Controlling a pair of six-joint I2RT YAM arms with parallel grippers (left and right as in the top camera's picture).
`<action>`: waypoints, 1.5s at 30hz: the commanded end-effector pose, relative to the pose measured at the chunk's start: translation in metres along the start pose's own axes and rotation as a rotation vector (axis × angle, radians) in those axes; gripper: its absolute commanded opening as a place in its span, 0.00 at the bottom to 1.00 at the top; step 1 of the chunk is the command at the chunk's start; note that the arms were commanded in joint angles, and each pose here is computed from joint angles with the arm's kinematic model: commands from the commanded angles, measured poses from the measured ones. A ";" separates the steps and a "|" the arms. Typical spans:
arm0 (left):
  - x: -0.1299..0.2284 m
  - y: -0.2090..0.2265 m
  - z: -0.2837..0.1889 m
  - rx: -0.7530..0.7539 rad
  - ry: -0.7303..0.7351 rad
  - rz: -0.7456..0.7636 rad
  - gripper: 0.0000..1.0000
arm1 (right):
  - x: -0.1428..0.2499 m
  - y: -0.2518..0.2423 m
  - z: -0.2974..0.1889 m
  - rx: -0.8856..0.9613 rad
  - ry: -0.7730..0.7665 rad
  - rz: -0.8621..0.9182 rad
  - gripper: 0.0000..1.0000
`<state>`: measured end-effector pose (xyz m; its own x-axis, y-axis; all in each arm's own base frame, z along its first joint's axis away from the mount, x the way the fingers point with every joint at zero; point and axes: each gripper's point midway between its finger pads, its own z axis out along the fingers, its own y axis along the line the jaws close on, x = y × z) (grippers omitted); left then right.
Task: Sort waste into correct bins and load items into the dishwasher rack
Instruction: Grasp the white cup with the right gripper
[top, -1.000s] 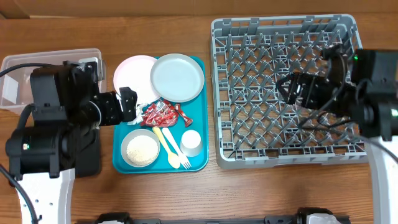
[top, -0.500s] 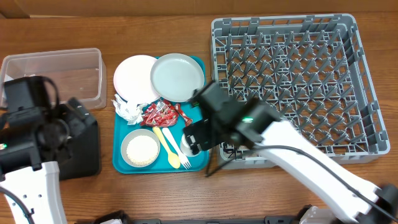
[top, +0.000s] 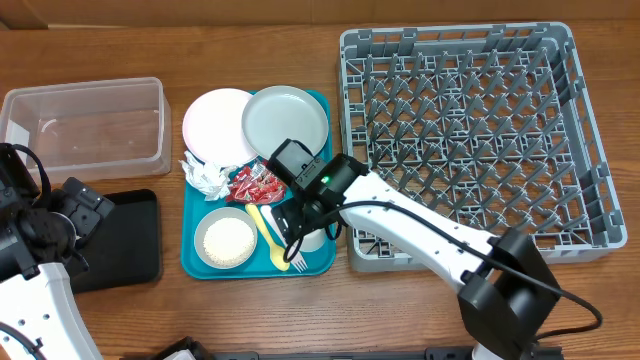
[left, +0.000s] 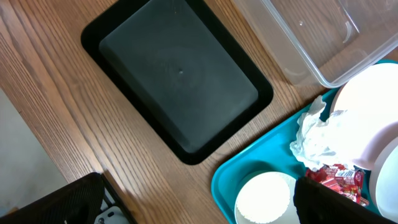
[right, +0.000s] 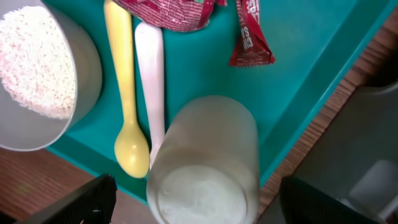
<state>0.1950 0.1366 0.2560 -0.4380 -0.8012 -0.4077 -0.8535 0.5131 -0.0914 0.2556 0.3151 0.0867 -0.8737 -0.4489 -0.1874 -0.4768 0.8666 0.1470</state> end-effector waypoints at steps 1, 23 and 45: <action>-0.003 -0.001 -0.004 0.010 -0.011 -0.026 1.00 | -0.004 0.006 0.010 -0.007 0.001 -0.014 0.87; -0.003 -0.001 -0.004 0.010 -0.011 -0.026 1.00 | -0.006 0.003 -0.001 0.020 -0.005 -0.004 0.57; -0.003 -0.001 -0.004 0.011 -0.011 -0.026 1.00 | -0.050 -0.018 -0.183 0.125 -0.472 0.027 0.58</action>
<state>0.1952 0.1367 0.2561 -0.4374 -0.8013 -0.4082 -0.8536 0.5128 -0.0919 0.2792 0.3005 0.2307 -0.7910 -0.3545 -0.4987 -0.4616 0.8807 0.1061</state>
